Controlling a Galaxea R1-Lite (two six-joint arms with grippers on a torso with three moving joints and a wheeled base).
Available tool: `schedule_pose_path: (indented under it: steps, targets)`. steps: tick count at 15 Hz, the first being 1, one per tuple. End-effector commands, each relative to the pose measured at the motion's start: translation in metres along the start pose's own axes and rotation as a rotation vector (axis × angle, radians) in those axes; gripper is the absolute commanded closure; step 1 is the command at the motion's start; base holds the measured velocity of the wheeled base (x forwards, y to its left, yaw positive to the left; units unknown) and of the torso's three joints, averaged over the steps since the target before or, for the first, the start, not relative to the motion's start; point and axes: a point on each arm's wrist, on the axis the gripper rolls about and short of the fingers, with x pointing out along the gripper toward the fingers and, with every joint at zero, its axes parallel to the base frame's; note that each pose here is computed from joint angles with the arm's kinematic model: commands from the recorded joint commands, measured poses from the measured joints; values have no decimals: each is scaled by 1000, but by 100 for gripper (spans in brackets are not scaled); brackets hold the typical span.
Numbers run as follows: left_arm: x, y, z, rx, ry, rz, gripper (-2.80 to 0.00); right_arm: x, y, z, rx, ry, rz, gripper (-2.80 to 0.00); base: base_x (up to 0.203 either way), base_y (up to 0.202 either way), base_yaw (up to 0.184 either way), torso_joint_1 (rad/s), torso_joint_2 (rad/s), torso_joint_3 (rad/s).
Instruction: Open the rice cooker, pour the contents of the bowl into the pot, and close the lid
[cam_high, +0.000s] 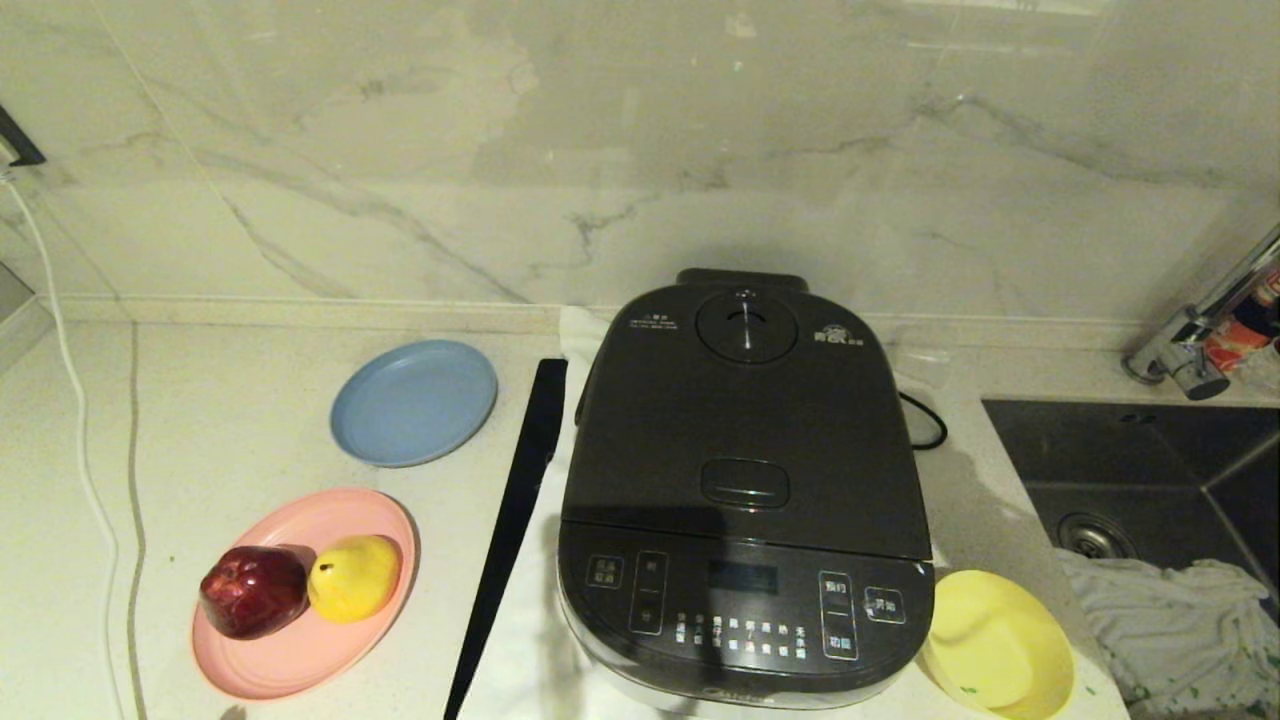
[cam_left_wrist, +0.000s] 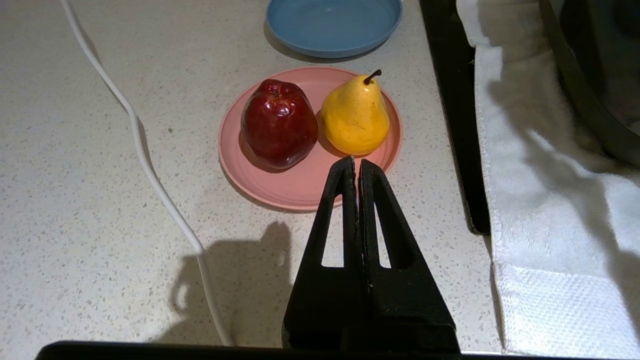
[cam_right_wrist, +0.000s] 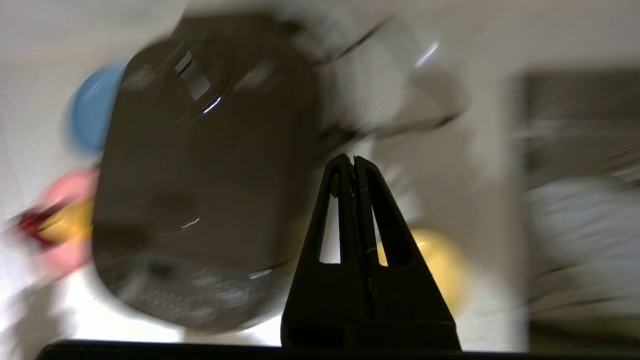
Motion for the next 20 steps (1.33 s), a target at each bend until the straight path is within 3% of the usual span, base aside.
schedule_pose_path:
  steps: [1, 3, 6, 9, 11, 13, 17, 20]
  targets:
    - [1, 0, -3, 1, 9, -1, 0, -53, -31, 1, -4, -153, -88, 0, 0, 0, 0, 0, 0, 0]
    - [1, 0, -2, 1, 8, -1, 0, -83, -48, -12, -23, -222, -184, 0, 0, 0, 0, 0, 0, 0]
    - [1, 0, -2, 1, 7, 0, 0, -123, -58, -42, -42, -333, -422, 0, 0, 0, 0, 0, 0, 0]
    - [1, 0, -2, 1, 7, 0, 0, -158, -62, -93, -72, -421, -518, 0, 0, 0, 0, 0, 0, 0]
    - [1, 0, -3, 1, 8, 0, 0, -165, -68, -135, -126, -429, -515, 0, 0, 0, 0, 0, 0, 0]
    - [1, 0, -3, 1, 9, -1, 0, -165, -76, -177, -209, -429, -434, 0, 0, 0, 0, 0, 0, 0]
    - [1, 0, -3, 1, 8, 0, 0, -106, -94, -226, -260, -239, -312, 0, 0, 0, 0, 0, 0, 0]
    - [1, 0, -2, -1, 7, 0, 0, -62, -110, -263, -292, -206, -222, 0, 0, 0, 0, 0, 0, 0]
